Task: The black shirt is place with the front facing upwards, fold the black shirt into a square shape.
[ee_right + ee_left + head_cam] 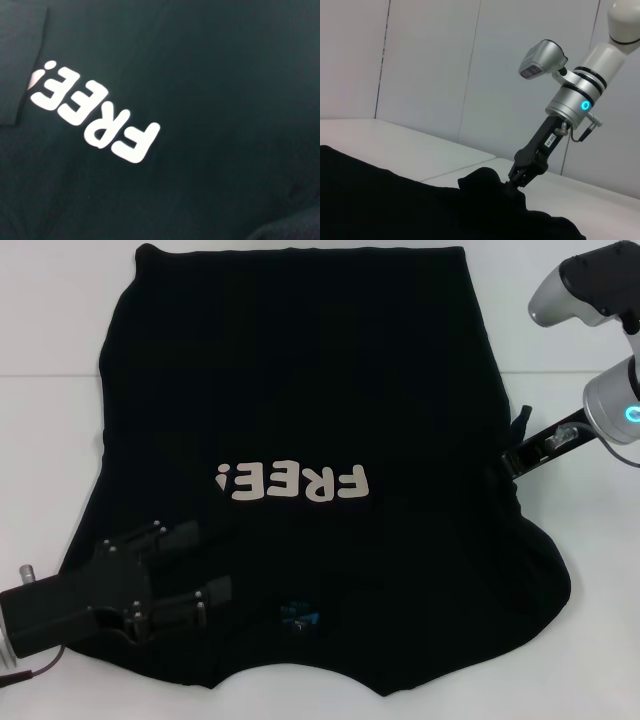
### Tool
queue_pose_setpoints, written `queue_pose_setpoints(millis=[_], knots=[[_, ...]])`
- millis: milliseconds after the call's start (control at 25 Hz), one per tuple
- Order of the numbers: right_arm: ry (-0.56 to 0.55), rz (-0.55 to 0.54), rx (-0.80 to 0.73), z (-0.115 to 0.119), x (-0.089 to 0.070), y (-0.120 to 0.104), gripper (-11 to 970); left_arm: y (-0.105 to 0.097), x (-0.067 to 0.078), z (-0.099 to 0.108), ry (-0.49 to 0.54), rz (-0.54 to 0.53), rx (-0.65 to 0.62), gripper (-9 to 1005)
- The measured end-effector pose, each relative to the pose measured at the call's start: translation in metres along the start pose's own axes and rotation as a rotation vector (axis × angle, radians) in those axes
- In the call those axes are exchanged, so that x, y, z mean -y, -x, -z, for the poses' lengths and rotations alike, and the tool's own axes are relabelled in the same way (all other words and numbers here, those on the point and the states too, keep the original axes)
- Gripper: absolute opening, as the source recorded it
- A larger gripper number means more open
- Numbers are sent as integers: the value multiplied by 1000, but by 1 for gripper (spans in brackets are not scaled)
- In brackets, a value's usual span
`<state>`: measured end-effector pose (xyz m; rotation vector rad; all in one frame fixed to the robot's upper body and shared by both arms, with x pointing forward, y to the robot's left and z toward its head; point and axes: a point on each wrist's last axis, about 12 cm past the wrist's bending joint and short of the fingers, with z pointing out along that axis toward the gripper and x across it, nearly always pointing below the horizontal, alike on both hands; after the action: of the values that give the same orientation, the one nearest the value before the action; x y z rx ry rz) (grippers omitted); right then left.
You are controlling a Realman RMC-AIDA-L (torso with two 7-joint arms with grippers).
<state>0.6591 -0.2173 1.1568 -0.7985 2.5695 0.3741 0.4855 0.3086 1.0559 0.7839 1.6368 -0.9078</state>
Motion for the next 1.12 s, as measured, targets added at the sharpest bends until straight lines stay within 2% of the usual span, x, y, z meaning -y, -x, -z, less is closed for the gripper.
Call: queue_pose_setpoints(millis=[400, 840, 1040, 1120], knots=[[33, 34, 35, -2, -10, 3, 23, 2, -2, -1, -1, 7, -1, 867], [60, 48, 56, -2, -13, 3, 25, 2, -2, -2, -3, 6, 0, 867], [145, 92, 116, -2, -18, -3, 100, 2, -2, -2, -1, 25, -1, 867], [193, 99, 157, -1, -18, -8, 198, 2, -3, -2, 2, 34, -2, 867]])
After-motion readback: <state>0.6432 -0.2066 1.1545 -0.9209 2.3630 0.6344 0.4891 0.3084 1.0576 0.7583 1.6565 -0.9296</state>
